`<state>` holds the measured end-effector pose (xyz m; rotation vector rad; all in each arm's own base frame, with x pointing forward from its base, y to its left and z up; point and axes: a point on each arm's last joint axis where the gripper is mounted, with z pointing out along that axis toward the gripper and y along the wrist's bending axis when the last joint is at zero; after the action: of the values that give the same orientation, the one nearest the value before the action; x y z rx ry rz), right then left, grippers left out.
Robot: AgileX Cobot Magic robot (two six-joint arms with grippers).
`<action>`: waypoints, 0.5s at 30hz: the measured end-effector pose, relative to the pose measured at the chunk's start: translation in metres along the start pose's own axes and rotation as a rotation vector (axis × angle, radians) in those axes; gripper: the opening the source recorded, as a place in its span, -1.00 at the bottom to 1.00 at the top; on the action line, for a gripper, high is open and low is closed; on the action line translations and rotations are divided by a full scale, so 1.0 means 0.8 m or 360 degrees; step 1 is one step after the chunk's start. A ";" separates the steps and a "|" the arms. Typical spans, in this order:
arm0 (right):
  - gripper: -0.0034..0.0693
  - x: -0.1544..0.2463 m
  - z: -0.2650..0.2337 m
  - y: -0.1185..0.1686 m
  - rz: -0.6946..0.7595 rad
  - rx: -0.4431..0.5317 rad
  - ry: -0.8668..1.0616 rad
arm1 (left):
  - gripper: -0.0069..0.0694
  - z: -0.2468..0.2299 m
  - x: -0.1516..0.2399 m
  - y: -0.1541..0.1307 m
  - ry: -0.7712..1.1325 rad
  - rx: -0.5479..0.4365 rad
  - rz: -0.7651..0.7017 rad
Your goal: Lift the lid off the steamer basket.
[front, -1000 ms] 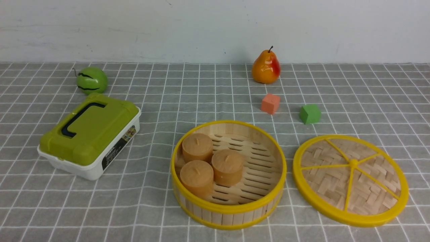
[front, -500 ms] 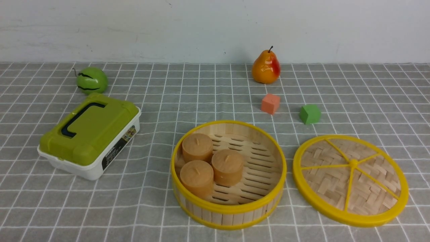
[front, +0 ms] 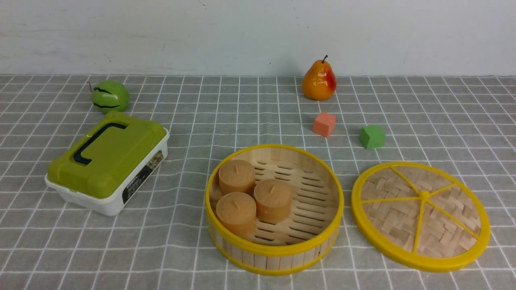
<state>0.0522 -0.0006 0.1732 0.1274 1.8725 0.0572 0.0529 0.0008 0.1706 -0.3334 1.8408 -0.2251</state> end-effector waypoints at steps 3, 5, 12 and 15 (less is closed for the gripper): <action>-0.61 0.000 0.000 0.000 0.0000 0.0000 0.0000 | -0.19 0.000 0.000 0.000 0.0000 0.0000 0.0000; -0.61 0.000 0.000 0.000 0.0000 0.0000 0.0000 | -0.19 0.000 0.000 0.000 0.0000 0.0000 0.0000; -0.58 0.000 0.000 0.000 0.0000 0.0000 0.0000 | -0.19 0.000 0.000 0.000 0.0000 0.0000 0.0000; -0.58 0.000 0.000 0.000 0.0000 0.0000 0.0000 | -0.19 0.000 0.000 0.000 0.0000 0.0000 0.0000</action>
<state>0.0522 -0.0006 0.1732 0.1274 1.8725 0.0572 0.0529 0.0008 0.1706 -0.3334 1.8408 -0.2251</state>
